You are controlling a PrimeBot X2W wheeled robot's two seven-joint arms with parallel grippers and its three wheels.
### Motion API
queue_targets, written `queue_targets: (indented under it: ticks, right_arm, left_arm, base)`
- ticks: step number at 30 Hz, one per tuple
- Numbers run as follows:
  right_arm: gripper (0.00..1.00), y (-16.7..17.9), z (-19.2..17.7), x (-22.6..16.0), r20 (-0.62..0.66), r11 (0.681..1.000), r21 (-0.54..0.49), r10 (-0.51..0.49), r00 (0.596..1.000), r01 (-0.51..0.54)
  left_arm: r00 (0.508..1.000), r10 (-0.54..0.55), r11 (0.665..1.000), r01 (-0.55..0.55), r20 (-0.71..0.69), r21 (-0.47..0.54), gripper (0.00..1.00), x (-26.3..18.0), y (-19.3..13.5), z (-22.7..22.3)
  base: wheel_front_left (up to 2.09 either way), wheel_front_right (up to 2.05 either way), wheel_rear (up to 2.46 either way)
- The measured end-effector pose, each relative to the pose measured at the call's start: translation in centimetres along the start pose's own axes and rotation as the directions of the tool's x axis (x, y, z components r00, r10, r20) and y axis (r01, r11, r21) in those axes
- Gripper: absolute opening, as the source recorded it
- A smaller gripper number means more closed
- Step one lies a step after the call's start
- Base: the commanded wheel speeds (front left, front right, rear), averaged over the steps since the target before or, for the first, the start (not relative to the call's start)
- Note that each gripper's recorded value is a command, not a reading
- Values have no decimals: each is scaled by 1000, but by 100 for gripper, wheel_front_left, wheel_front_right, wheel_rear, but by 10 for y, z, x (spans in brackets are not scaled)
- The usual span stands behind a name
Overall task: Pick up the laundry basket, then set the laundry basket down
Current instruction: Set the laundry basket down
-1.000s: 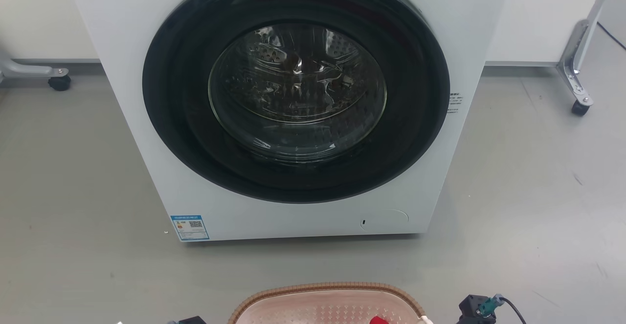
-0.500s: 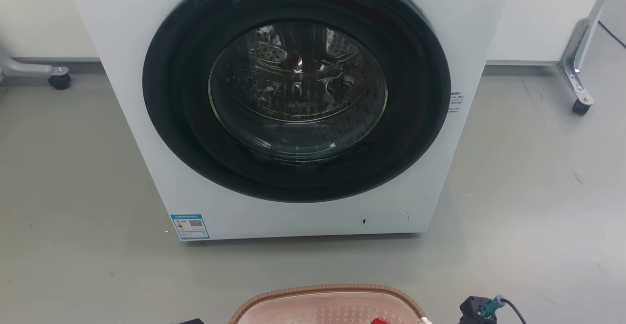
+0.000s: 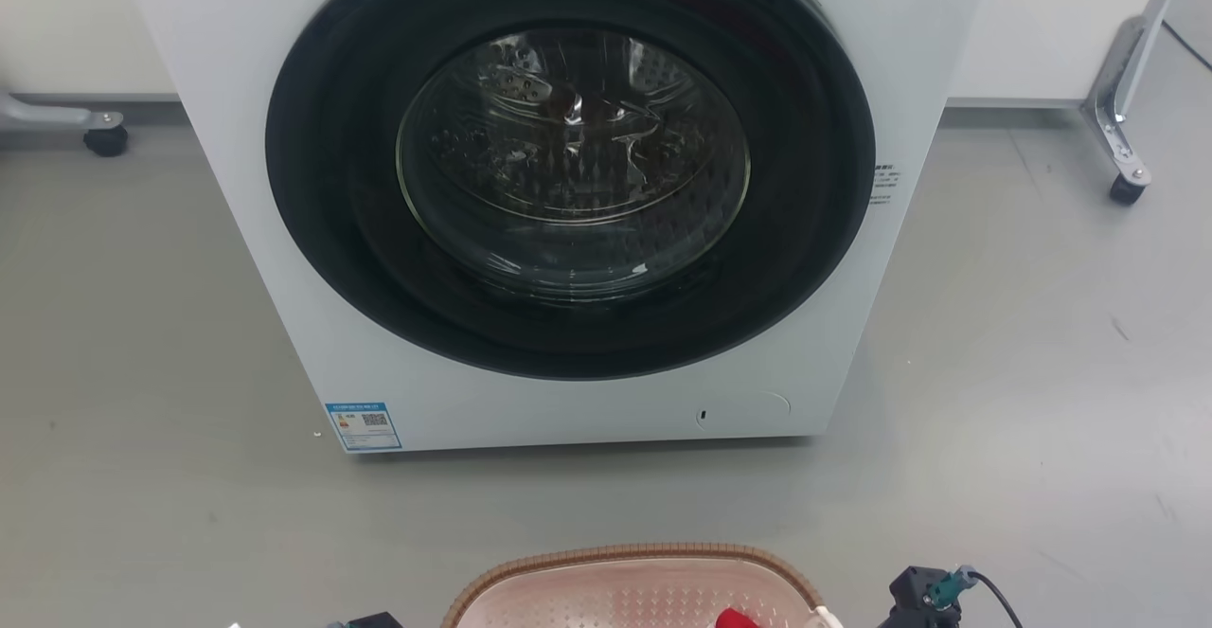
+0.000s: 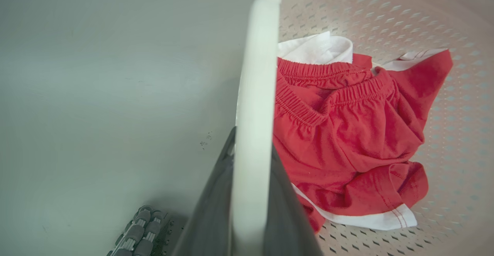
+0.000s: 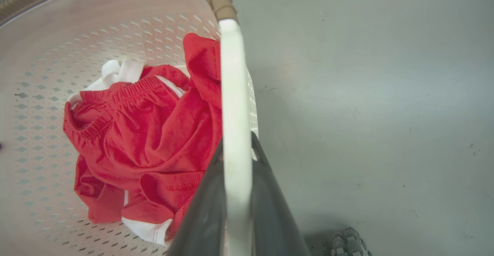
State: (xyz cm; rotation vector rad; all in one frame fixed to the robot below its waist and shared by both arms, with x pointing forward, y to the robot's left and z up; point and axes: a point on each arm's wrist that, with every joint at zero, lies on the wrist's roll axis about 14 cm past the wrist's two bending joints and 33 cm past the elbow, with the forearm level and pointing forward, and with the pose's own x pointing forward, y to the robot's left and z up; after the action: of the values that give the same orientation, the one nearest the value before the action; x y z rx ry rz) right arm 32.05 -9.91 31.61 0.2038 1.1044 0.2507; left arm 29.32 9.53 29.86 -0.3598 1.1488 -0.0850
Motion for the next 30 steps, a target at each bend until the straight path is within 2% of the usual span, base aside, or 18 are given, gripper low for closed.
queue_targets:
  ticks: [11, 30]
  right_arm:
    - [0, -7, 21, 13, 21, 1000, 10, -9, 1000, 9]
    - [0, -31, 87, 60, 105, 999, 9, -36, 994, 35]
  left_arm:
    - [1000, 1, 1000, -1, 15, 14, 0, 15, -5, 20]
    - [998, -6, 999, 3, 70, 37, 0, 68, -17, 79]
  base:
    - [0, 0, 0]
    - [0, 0, 0]
